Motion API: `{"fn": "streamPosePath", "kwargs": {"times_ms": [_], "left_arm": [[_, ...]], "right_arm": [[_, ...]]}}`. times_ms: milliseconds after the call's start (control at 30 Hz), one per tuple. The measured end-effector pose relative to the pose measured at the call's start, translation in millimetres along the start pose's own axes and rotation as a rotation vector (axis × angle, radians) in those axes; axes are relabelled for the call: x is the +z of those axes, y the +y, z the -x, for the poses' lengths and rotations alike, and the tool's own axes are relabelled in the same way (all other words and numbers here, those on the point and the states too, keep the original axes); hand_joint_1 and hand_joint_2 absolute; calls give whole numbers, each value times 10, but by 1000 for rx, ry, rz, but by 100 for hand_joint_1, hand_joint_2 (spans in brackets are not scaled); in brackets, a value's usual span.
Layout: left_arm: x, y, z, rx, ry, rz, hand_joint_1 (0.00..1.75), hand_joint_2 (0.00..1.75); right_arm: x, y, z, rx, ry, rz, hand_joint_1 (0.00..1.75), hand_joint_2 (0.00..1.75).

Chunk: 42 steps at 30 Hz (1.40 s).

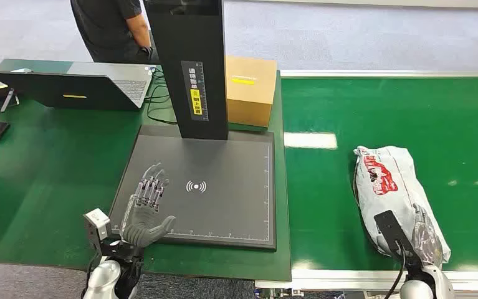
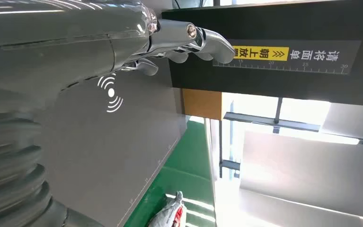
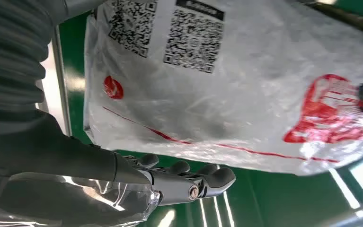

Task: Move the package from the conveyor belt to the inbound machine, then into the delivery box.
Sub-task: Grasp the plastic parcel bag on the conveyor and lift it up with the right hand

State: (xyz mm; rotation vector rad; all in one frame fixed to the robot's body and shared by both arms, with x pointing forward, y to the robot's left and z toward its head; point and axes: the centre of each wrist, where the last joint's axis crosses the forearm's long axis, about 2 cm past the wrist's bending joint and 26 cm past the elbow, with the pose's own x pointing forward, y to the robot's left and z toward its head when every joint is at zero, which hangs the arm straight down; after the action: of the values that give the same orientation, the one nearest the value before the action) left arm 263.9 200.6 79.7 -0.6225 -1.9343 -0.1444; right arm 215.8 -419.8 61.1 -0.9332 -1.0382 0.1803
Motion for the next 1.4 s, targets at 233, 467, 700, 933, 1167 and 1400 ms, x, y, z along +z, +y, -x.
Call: {"fn": "streamPosePath", "kwargs": {"times_ms": [233,467,700,933,1167,1400], "left_arm": [[-9,1,-2,-3,-1,3,0,175],[-14,-3,4,-7,2,6,0,175],[-7,-4,11,-8,6,2,0,175],[-8,-4,11,-7,7,2,0,175],[-7,-3,11,-6,5,-2,0,175],[-8,3,9,0,-8,-8,0,175]], "right_arm": [[3,62,124,1,117,-76,0,0],[-62,147,182,-10,172,-186,175,175],[-141,143,182,-37,171,-216,175,175],[-178,137,173,-64,163,-232,175,175],[-174,130,178,-110,104,-192,175,175],[-94,15,94,-216,-141,4,175,175]]}}
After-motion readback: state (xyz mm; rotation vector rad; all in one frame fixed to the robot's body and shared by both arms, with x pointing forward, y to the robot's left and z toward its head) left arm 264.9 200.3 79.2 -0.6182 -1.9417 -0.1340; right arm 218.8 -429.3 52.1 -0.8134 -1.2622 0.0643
